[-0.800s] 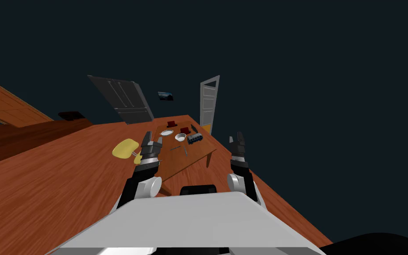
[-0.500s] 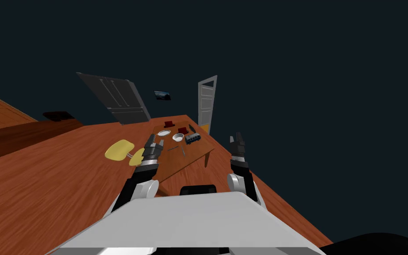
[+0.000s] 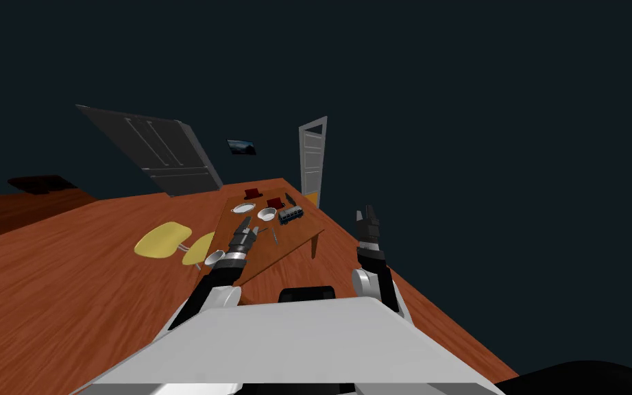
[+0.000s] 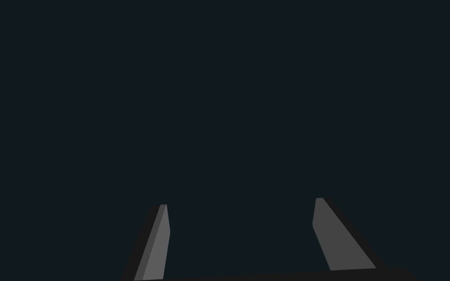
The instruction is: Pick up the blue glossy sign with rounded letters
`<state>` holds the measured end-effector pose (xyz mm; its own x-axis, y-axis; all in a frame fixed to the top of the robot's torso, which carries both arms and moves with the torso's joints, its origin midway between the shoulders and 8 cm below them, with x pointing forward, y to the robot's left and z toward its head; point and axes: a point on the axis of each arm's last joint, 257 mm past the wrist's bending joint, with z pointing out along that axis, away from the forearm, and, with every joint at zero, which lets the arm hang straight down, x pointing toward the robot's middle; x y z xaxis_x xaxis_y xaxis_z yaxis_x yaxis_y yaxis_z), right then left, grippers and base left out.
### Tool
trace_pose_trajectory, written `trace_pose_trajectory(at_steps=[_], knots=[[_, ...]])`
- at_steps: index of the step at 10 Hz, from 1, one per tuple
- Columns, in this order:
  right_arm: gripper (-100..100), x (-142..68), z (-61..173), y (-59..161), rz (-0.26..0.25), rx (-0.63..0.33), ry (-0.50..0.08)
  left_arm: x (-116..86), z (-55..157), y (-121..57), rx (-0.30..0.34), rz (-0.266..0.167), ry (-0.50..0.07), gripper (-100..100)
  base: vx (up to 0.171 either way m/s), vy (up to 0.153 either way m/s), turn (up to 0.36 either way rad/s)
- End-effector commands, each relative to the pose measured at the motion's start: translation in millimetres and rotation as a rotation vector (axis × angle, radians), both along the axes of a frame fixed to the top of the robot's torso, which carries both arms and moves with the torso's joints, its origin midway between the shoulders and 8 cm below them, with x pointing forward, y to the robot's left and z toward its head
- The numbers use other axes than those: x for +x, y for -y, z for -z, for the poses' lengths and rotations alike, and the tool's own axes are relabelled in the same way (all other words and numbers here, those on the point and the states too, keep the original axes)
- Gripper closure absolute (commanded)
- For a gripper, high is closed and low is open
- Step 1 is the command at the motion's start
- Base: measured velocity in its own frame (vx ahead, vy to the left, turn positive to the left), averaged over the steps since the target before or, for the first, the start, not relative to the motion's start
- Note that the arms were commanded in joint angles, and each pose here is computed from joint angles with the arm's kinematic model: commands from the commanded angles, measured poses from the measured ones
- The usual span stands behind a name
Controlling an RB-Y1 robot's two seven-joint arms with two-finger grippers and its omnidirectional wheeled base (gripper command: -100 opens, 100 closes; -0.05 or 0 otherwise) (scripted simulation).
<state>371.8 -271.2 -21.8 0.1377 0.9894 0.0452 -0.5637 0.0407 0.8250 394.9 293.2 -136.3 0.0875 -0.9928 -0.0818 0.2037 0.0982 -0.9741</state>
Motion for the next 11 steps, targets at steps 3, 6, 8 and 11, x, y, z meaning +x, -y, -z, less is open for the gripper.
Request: trace_pose_trajectory(at_steps=[3,6,8,11], knots=[[0,0,0,0,0.000,0.000,0.000,-6,47,-6.8,0.016,0.020,-0.148,-100,0.003,-0.072,-0.122],[0,0,0,0,0.000,0.000,0.000,-14,89,-14.8,0.033,0.031,-0.282,-100,0.008,-0.045,-0.118],[0,0,0,0,0.000,0.000,0.000,-21,113,-20.0,0.043,0.035,-0.358,-100,0.016,-0.055,-0.105],[0,0,0,0,0.000,0.000,0.000,-29,139,-25.9,0.052,0.038,-0.446,-100,0.009,-0.045,-0.106]])
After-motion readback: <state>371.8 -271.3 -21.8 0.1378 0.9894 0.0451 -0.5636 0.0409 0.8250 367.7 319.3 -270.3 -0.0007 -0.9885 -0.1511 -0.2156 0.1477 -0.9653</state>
